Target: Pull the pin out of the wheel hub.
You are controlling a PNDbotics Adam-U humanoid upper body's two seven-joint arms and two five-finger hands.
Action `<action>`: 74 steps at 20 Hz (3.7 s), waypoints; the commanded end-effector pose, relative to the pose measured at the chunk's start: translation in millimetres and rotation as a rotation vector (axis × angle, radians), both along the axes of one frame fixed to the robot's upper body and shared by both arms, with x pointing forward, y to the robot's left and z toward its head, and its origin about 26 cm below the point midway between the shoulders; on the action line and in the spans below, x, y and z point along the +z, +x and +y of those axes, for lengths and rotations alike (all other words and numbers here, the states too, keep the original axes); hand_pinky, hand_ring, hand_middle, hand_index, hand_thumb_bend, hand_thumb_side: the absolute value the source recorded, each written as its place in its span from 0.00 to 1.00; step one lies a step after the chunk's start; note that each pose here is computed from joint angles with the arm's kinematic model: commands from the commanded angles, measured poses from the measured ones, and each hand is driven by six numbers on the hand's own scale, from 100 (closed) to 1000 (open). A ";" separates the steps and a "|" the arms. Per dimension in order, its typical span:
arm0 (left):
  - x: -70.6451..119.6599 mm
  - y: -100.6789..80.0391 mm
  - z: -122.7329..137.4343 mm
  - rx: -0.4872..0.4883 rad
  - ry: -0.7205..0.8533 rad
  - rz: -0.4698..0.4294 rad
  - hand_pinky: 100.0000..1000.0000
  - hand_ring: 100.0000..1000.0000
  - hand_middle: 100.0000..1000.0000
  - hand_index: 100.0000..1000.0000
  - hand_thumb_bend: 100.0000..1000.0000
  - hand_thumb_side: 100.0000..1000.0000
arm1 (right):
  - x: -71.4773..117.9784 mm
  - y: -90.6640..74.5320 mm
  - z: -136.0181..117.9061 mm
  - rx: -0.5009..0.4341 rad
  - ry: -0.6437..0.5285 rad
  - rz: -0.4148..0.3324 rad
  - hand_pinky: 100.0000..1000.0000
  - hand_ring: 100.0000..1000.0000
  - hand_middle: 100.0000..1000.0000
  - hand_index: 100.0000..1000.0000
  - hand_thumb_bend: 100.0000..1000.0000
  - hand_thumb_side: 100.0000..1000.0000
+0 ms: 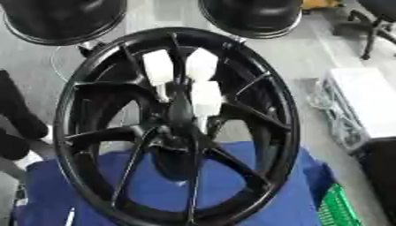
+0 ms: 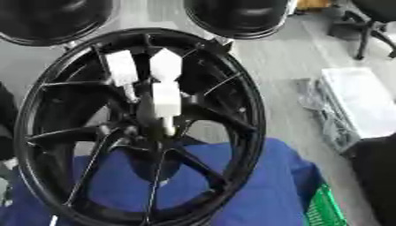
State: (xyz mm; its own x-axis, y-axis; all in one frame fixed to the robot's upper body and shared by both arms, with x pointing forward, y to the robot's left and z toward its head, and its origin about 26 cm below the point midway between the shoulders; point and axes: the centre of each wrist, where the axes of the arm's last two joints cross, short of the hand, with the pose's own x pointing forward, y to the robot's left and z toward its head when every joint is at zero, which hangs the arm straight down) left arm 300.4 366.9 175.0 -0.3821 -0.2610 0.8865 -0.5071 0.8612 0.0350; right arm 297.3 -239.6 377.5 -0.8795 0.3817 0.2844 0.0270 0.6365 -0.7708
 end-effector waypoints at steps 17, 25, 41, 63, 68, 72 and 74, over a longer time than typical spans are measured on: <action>14.5 -5.1 -0.2 0.004 0.043 -0.042 0.60 0.71 0.68 0.72 0.10 0.87 | 0.2 -8.1 16.1 -0.014 -0.186 -0.004 0.78 0.70 0.76 0.86 0.15 0.36; 12.2 -6.6 4.4 0.018 0.046 -0.030 0.60 0.71 0.68 0.72 0.11 0.85 | -11.8 -8.0 50.0 -0.010 -0.529 0.018 0.86 0.82 0.85 0.91 0.21 0.51; 8.3 -8.2 7.0 0.039 0.033 -0.021 0.60 0.71 0.67 0.71 0.11 0.85 | -28.9 -9.2 83.3 0.060 -0.651 0.094 0.79 0.73 0.77 0.88 0.23 0.46; 10.6 -6.8 3.3 0.026 0.028 -0.030 0.60 0.71 0.66 0.69 0.10 0.86 | -46.2 20.6 92.8 0.037 -0.718 0.067 0.79 0.73 0.77 0.84 0.22 0.44; 10.9 -6.8 2.7 0.024 0.029 -0.031 0.60 0.71 0.66 0.69 0.10 0.86 | -47.4 23.7 92.7 0.035 -0.731 0.065 0.79 0.73 0.77 0.84 0.21 0.41; 11.3 -6.5 2.1 0.021 0.029 -0.032 0.60 0.71 0.66 0.69 0.10 0.87 | -50.1 26.6 92.3 0.036 -0.751 0.074 0.78 0.73 0.77 0.84 0.20 0.43; 11.4 -6.4 1.6 0.018 0.028 -0.033 0.60 0.71 0.66 0.69 0.10 0.87 | -51.4 28.7 90.9 0.032 -0.753 0.082 0.78 0.73 0.77 0.84 0.19 0.43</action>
